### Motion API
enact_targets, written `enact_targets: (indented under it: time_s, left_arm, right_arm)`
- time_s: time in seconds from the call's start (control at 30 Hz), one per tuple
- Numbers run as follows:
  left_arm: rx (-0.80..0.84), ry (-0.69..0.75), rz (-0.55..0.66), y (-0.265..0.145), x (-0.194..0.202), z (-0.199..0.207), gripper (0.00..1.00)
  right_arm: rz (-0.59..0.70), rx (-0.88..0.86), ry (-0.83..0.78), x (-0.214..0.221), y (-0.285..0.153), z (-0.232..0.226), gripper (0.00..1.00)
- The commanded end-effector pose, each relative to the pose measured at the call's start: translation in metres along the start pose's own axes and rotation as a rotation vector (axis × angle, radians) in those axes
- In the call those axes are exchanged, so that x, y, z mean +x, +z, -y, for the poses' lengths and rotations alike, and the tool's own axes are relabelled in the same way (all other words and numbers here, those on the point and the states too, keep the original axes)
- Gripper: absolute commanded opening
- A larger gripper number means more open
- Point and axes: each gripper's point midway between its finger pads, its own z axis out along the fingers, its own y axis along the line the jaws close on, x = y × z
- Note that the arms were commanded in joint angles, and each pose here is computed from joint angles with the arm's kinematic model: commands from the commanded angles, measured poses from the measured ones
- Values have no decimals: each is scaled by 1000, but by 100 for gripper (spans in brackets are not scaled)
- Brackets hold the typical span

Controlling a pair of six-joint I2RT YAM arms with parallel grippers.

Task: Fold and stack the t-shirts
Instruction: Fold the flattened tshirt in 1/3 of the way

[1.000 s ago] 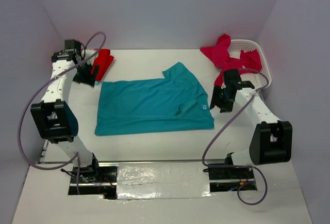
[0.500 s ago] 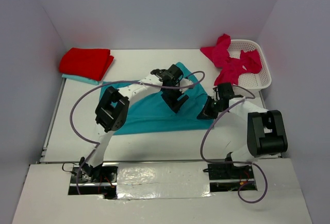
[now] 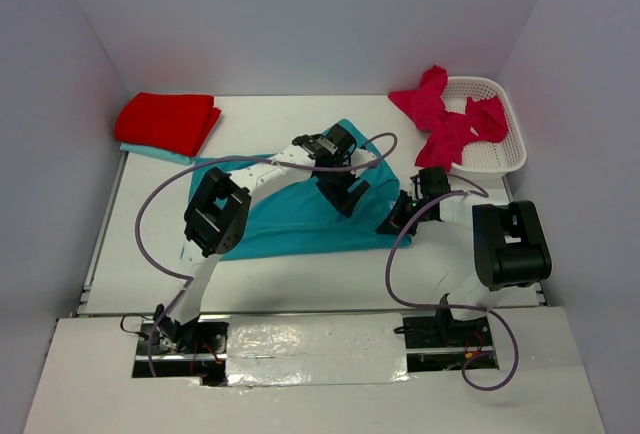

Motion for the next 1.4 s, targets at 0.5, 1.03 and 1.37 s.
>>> enact_targets:
  time_s: [0.5,1.03,1.37]
  left_arm:
    - [-263,-6,-100,17,33,-46,25]
    - [-645,-98,197,-250,-3,-138,87]
    - [-520,-680,-288,-261,321,-127,87]
  right_arm:
    - [42,99,-8,-2,-7,15,0]
    - [221,264,-180,-38,-97,-12,80]
    - [111,306,31,11,-71,59,83]
